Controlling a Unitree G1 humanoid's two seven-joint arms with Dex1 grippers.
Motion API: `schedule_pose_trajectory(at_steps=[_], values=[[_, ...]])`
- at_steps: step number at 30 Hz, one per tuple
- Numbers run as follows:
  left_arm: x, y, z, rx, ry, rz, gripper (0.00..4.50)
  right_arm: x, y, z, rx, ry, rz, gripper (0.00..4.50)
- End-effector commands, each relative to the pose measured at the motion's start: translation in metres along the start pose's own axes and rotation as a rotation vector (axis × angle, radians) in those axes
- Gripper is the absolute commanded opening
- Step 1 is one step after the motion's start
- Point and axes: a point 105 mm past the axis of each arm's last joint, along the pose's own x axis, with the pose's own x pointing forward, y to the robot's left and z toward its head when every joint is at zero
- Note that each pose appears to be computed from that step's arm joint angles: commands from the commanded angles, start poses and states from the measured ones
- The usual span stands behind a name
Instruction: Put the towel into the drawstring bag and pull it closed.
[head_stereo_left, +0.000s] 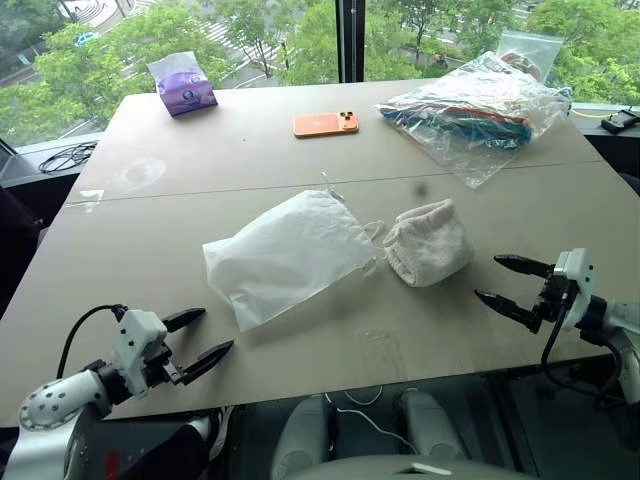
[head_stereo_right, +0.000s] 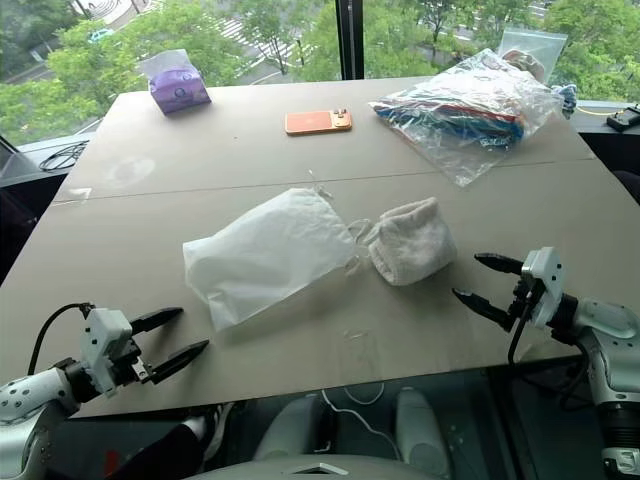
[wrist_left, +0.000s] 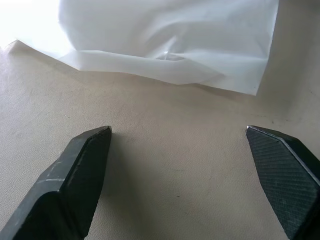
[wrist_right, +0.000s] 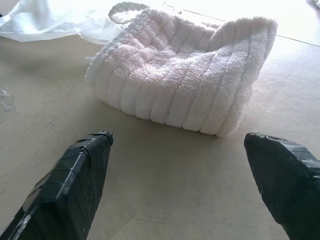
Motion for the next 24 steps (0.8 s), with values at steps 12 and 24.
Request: schedule_pose_trajectory(at_steps=[12,24], values=[[0.012,-0.069,0.076,-0.164,-0.074,-0.471,4.43,0.002,-0.003,0.012,-0.034,-0.033,0.004,4.5],[0.129,-0.067,0.069,-0.008,-0.053,-0.37,4.43,-0.011,-0.011,0.031,-0.079,-0.073,-0.081,4.5]])
